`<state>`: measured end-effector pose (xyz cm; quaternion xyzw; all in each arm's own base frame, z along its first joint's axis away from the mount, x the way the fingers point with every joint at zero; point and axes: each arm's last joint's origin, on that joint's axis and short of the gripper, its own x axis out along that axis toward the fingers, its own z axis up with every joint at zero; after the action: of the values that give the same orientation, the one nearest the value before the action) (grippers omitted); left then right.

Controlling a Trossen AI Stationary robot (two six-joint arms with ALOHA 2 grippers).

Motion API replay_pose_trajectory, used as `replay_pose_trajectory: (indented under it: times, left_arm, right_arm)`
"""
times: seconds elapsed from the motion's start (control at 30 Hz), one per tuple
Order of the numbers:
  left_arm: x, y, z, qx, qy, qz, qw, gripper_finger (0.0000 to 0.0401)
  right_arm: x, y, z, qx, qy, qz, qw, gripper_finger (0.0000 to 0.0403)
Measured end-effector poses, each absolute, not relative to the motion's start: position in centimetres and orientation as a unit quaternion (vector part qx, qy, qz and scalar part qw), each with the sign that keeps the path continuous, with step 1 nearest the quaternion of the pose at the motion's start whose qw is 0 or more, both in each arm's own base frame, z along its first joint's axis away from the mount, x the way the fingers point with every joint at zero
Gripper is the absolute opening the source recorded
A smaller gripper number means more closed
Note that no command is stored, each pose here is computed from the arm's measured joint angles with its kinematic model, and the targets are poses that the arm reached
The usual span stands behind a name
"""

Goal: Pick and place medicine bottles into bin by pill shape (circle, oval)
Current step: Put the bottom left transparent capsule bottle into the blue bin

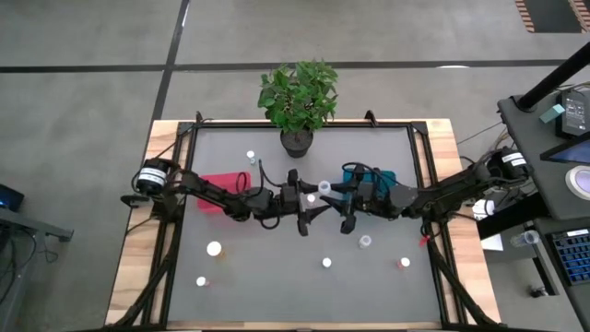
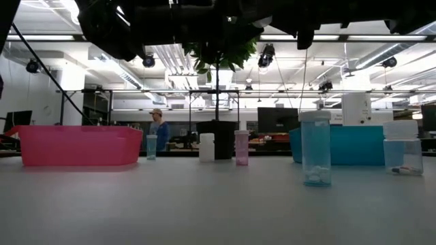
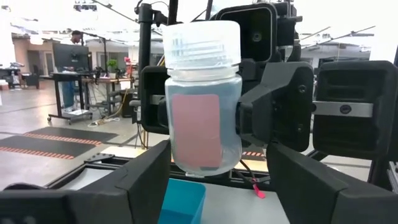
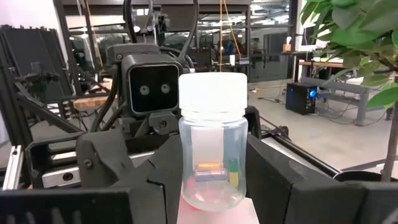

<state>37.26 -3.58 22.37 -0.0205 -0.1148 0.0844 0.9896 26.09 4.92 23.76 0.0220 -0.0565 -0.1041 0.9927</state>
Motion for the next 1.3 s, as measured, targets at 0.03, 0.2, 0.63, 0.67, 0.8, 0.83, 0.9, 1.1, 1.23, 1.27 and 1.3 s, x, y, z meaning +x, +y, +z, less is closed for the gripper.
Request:
replay_pose_trajectory:
  times: [0.03, 0.2, 0.63, 0.67, 0.8, 0.83, 0.9, 1.1, 1.23, 1.27, 1.3]
  left_arm:
    - [37.26, -3.58, 22.37, -0.02, -0.115, 0.084, 0.99, 0.0228]
    - [37.12, -3.55, 22.24, -0.019, -0.111, 0.085, 0.99, 0.019]
    - [37.12, -3.67, 22.22, -0.013, -0.109, 0.061, 0.992, 0.0121]
    - [37.11, -3.68, 22.21, -0.013, -0.109, 0.06, 0.992, 0.0121]
    - [37.12, -3.68, 22.17, -0.013, -0.107, 0.059, 0.992, 0.0121]
    - [37.11, -3.68, 22.16, -0.013, -0.107, 0.059, 0.992, 0.0121]
    - [37.11, -3.68, 22.16, -0.012, -0.107, 0.059, 0.992, 0.0121]
    - [37.11, -3.77, 22.15, 0.001, -0.106, 0.058, 0.993, 0.012]
    - [37.11, -3.79, 22.15, 0.001, -0.106, 0.058, 0.993, 0.012]
    - [37.11, -3.8, 22.12, 0.002, -0.104, 0.058, 0.993, 0.012]
    - [37.11, -3.81, 22.09, 0.002, -0.103, 0.057, 0.993, 0.012]
  right_arm:
    - [26.06, 4.95, 23.74, 0.022, -0.056, -0.103, 0.993, 0.0132]
    - [25.74, 5.07, 23.68, 0.028, -0.043, -0.091, 0.995, 0.0132]
    - [25.68, 5.1, 23.5, 0.039, -0.031, -0.086, 0.995, 0.0132]
    - [25.68, 5.1, 23.49, 0.038, -0.03, -0.086, 0.995, 0.0132]
    - [25.68, 5.1, 23.38, 0.039, -0.025, -0.086, 0.995, 0.0132]
    - [25.68, 5.1, 23.37, 0.039, -0.025, -0.087, 0.995, 0.0133]
    - [25.68, 5.1, 23.37, 0.043, -0.025, -0.087, 0.995, 0.0141]
    - [25.7, 5.1, 23.32, 0.055, -0.024, -0.086, 0.994, 0.0188]
    - [25.7, 5.1, 23.31, 0.055, -0.024, -0.086, 0.994, 0.0203]
    - [25.7, 5.09, 23.29, 0.055, -0.023, -0.086, 0.994, 0.0204]
    - [25.7, 5.09, 23.28, 0.054, -0.022, -0.086, 0.995, 0.0204]
